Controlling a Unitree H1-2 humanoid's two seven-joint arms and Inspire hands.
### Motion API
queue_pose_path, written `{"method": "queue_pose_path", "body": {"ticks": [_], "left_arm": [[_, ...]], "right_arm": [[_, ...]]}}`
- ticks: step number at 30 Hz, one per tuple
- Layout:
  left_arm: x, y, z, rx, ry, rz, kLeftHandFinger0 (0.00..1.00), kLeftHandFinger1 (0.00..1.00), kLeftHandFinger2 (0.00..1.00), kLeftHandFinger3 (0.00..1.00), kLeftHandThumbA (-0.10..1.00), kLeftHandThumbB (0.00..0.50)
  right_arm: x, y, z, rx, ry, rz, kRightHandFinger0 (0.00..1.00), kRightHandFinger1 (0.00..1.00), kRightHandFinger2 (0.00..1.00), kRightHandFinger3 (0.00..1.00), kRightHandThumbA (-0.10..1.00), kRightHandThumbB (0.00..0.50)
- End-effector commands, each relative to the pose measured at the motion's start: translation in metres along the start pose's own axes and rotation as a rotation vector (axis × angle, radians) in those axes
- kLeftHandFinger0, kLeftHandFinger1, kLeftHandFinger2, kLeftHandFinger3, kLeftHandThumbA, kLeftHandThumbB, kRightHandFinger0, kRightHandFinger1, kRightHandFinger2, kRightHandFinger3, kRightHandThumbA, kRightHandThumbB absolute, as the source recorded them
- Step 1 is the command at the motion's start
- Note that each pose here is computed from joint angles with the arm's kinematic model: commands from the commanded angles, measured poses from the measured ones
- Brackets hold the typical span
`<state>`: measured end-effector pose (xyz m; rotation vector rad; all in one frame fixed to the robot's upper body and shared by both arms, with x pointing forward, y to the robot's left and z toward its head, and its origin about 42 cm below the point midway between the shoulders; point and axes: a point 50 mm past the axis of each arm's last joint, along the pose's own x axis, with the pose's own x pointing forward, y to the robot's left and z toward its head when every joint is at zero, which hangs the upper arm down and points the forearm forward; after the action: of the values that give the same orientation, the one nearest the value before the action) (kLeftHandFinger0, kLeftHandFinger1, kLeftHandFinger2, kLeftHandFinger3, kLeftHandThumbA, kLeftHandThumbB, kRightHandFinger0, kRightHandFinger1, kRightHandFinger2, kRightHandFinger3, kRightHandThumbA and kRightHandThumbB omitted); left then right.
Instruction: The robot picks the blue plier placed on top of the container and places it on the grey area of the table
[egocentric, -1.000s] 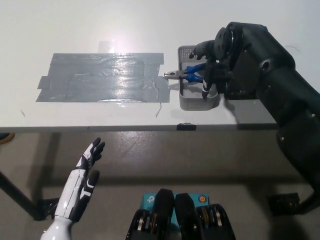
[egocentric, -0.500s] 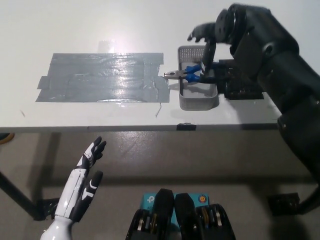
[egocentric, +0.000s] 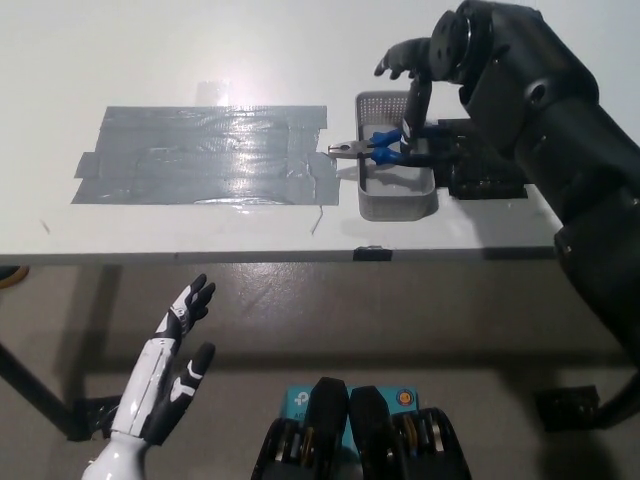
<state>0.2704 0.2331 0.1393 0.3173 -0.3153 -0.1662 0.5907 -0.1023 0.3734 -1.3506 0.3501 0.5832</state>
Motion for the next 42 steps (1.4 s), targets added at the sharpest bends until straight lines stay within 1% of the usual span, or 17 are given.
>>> {"method": "queue_pose_path", "body": {"ticks": [1, 6, 8, 11, 16, 20, 21, 23, 26, 30, 32, 37, 38, 39, 40, 41, 42], "left_arm": [[0.004, 0.003, 0.011, 0.017, -0.048, -0.012, 1.00, 1.00, 1.00, 1.00, 0.95, 0.101], [0.003, 0.002, 0.011, 0.015, -0.051, -0.012, 1.00, 1.00, 1.00, 1.00, 0.94, 0.100], [0.004, 0.002, 0.012, 0.021, -0.058, -0.016, 1.00, 1.00, 1.00, 1.00, 0.93, 0.095], [0.004, 0.002, 0.013, 0.025, -0.063, -0.019, 1.00, 1.00, 1.00, 1.00, 0.93, 0.097], [0.004, 0.001, 0.014, 0.025, -0.065, -0.024, 0.99, 1.00, 1.00, 1.00, 0.93, 0.097], [0.004, 0.001, 0.015, 0.042, -0.066, -0.033, 0.98, 1.00, 1.00, 1.00, 0.93, 0.088], [0.004, 0.001, 0.016, 0.052, -0.068, -0.035, 0.96, 1.00, 1.00, 1.00, 0.93, 0.087], [0.004, 0.001, 0.016, 0.053, -0.070, -0.037, 0.96, 1.00, 1.00, 1.00, 0.93, 0.086], [0.005, 0.000, 0.017, 0.058, -0.073, -0.043, 0.95, 1.00, 1.00, 1.00, 0.93, 0.084], [0.006, -0.001, 0.017, 0.063, -0.073, -0.049, 0.94, 1.00, 1.00, 1.00, 0.93, 0.094], [0.005, -0.001, 0.017, 0.068, -0.078, -0.054, 0.97, 1.00, 1.00, 1.00, 0.93, 0.089], [0.006, -0.002, 0.016, 0.063, -0.078, -0.051, 0.96, 1.00, 1.00, 1.00, 0.92, 0.107], [0.005, -0.003, 0.017, 0.062, -0.084, -0.051, 0.96, 1.00, 1.00, 1.00, 0.91, 0.098], [0.005, -0.003, 0.018, 0.064, -0.085, -0.053, 0.94, 1.00, 1.00, 1.00, 0.91, 0.098], [0.006, -0.003, 0.018, 0.067, -0.087, -0.055, 0.94, 1.00, 1.00, 1.00, 0.91, 0.098], [0.006, -0.003, 0.018, 0.067, -0.087, -0.056, 0.94, 1.00, 1.00, 1.00, 0.90, 0.098], [0.007, -0.002, 0.019, 0.069, -0.087, -0.056, 0.93, 1.00, 1.00, 1.00, 0.90, 0.096]], "right_arm": [[-0.008, -0.016, 0.006, -0.044, -0.027, -0.058, 1.00, 1.00, 1.00, 1.00, 1.00, 0.331], [-0.001, -0.004, 0.003, 0.016, -0.026, -0.059, 1.00, 1.00, 1.00, 1.00, 1.00, 0.349], [0.002, 0.001, 0.002, 0.001, -0.029, -0.061, 1.00, 1.00, 1.00, 1.00, 1.00, 0.345], [0.006, 0.007, 0.002, -0.015, -0.026, -0.083, 1.00, 1.00, 1.00, 1.00, 1.00, 0.363], [0.013, 0.019, 0.006, -0.044, -0.029, -0.086, 1.00, 1.00, 1.00, 1.00, 1.00, 0.330], [0.017, 0.026, 0.007, -0.066, -0.035, -0.082, 1.00, 1.00, 1.00, 1.00, 1.00, 0.337], [0.018, 0.029, 0.008, -0.063, -0.045, -0.082, 1.00, 1.00, 1.00, 1.00, 1.00, 0.317], [0.019, 0.032, 0.009, -0.058, -0.056, -0.080, 1.00, 1.00, 1.00, 1.00, 1.00, 0.309], [0.021, 0.036, 0.009, -0.044, -0.062, -0.085, 1.00, 1.00, 1.00, 1.00, 1.00, 0.307], [0.024, 0.041, 0.009, -0.039, -0.056, -0.090, 1.00, 1.00, 1.00, 1.00, 1.00, 0.329], [0.026, 0.045, 0.008, -0.018, -0.054, -0.085, 1.00, 1.00, 1.00, 1.00, 0.99, 0.335], [0.029, 0.050, 0.004, -0.042, -0.050, -0.123, 1.00, 1.00, 1.00, 1.00, 0.94, 0.352], [0.031, 0.053, 0.001, -0.054, -0.066, -0.163, 1.00, 1.00, 1.00, 1.00, 0.83, 0.330], [0.032, 0.055, -0.002, -0.053, -0.093, -0.223, 1.00, 1.00, 1.00, 1.00, 0.68, 0.262], [0.033, 0.056, -0.004, -0.043, -0.111, -0.271, 0.94, 1.00, 1.00, 1.00, 0.59, 0.270], [0.034, 0.057, -0.005, -0.035, -0.129, -0.322, 0.51, 0.61, 0.64, 0.69, 0.41, 0.243], [0.034, 0.059, -0.007, -0.058, -0.159, -0.407, 0.07, 0.16, 0.26, 0.34, 0.05, 0.248]]}}
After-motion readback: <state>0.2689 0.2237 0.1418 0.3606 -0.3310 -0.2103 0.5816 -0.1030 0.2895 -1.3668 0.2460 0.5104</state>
